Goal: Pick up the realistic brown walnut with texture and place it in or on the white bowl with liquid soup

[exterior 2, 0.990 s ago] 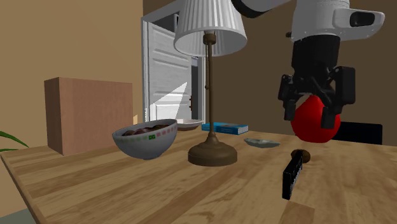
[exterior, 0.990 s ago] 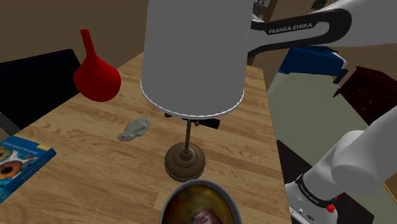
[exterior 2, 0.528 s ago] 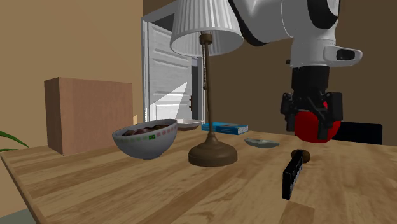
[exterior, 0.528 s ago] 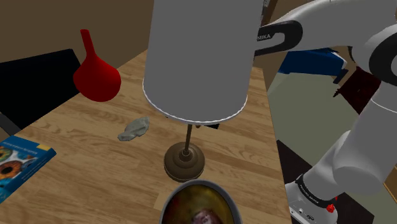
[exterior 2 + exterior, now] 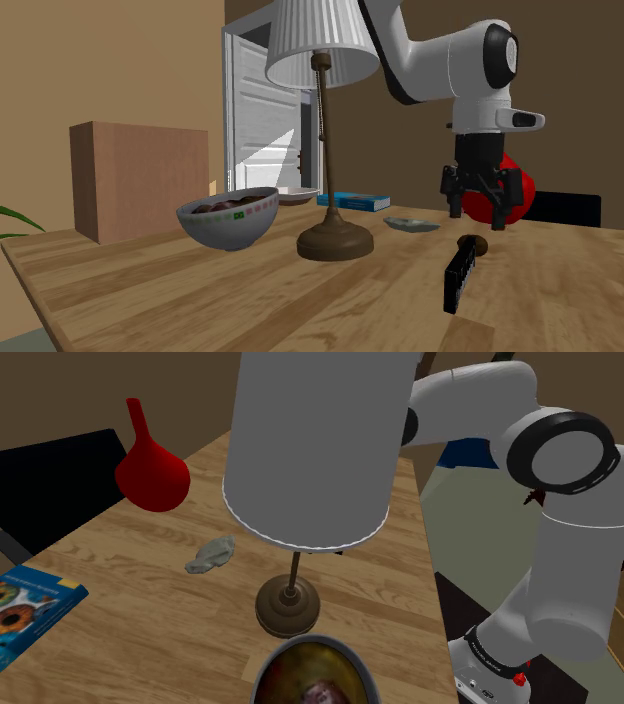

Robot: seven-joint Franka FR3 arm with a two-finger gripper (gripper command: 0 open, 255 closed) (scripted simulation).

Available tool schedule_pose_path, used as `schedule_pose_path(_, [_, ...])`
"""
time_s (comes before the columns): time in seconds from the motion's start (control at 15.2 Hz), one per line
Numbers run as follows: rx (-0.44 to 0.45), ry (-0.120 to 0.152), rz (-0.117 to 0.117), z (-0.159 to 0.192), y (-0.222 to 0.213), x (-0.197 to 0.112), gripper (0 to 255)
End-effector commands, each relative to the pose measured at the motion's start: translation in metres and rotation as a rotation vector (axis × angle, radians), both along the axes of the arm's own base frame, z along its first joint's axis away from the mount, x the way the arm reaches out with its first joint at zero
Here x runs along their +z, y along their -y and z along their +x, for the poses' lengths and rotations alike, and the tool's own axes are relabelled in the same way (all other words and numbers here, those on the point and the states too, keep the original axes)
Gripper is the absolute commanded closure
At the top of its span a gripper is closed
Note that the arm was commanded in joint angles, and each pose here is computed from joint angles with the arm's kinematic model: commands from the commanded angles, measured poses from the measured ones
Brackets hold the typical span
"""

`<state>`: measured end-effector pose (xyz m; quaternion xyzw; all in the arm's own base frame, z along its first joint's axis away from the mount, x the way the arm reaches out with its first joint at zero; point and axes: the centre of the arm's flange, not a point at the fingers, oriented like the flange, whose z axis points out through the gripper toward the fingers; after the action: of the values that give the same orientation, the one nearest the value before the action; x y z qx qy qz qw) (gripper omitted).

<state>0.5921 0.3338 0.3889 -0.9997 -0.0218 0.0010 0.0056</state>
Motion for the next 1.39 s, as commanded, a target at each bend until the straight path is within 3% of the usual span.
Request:
schedule_pose_path(0.0, [0.003,0.0,-0.001,0.002,-0.002,-0.01,0])
schedule_pose_path(0.33, [0.003,0.0,-0.001,0.002,-0.002,-0.035,0])
schedule_pose_path(0.79, [0.003,0.0,-0.001,0.002,-0.002,-0.035,0])
schedule_pose_path(0.86, [0.003,0.0,-0.001,0.002,-0.002,-0.035,255])
schedule_pose_path(1.32, [0.003,0.0,-0.001,0.002,-0.002,-0.034,255])
